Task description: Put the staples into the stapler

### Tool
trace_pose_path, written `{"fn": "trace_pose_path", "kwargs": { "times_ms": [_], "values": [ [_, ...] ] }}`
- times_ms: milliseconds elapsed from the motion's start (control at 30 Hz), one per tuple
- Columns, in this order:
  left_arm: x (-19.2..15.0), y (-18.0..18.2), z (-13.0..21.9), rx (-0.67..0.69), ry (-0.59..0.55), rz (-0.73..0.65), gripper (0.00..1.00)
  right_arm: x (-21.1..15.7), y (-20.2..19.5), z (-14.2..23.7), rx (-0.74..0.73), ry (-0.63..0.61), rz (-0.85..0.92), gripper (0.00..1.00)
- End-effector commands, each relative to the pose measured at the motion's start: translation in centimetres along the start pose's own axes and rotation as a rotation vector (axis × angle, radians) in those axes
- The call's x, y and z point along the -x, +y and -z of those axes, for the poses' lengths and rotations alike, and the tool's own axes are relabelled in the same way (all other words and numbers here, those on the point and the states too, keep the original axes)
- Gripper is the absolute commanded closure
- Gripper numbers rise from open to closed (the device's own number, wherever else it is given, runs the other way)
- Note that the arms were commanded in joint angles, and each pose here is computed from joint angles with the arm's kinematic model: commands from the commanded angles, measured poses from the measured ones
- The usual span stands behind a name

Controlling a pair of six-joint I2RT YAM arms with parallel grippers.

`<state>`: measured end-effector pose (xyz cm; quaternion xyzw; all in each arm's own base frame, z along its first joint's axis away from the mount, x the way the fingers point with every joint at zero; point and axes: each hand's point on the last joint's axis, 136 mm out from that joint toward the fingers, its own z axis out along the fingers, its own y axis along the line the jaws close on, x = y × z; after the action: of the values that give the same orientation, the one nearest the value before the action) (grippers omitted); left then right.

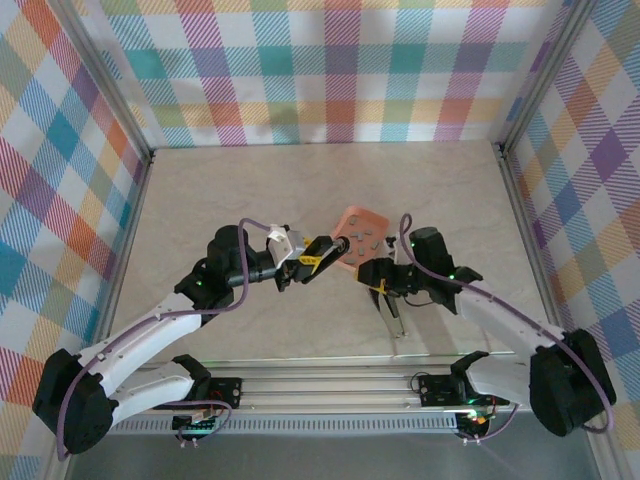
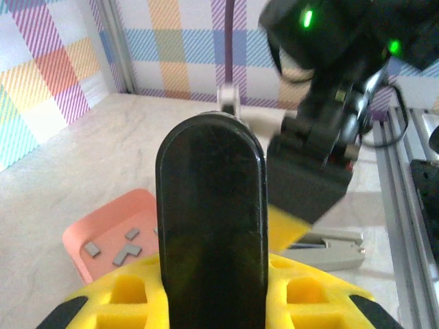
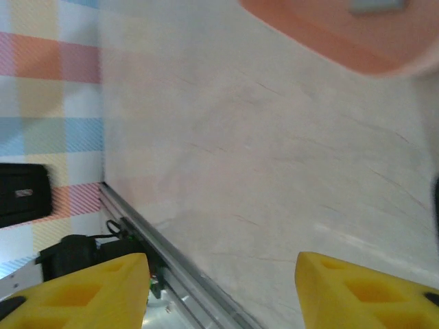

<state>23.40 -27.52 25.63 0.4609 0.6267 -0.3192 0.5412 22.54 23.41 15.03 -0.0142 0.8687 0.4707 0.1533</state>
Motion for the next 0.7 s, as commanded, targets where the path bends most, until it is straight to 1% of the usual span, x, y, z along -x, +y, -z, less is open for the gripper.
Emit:
{"fn": "trace_pose_path", "kwargs": {
  "times_ms": [0,67,133,267,500,667],
  "values": [
    [2.6,0.9,0.7,0.036,-0.048,-0.084,1.0,1.2,4.9,2.0,0.112,-0.03,0.117,0.41],
    [2.1,0.9,0.5,0.039,-0.034,-0.085,1.0,1.7,7.0,2.9,0.161,-0.042,0.144,0.41],
    [2.0,0.9,0.4,0.032,-0.034,-0.087,1.0,2.2,8.2,3.3,0.185,-0.047,0.144,0.43],
    [2.1,0.8,0.1,0.017,-0.041,-0.086,1.0,2.6,9.6,2.8,0.235,-0.012,0.119,0.48],
    [2.3,0.7,0.0,0.011,-0.05,-0.089,1.0,2.4,10.4,1.4,0.25,0.018,0.125,0.54],
    [2.5,0.4,-0.1,-0.012,-0.065,-0.082,1.0,2.6,10.2,0.7,0.243,0.014,0.121,0.61]
  ]
}}
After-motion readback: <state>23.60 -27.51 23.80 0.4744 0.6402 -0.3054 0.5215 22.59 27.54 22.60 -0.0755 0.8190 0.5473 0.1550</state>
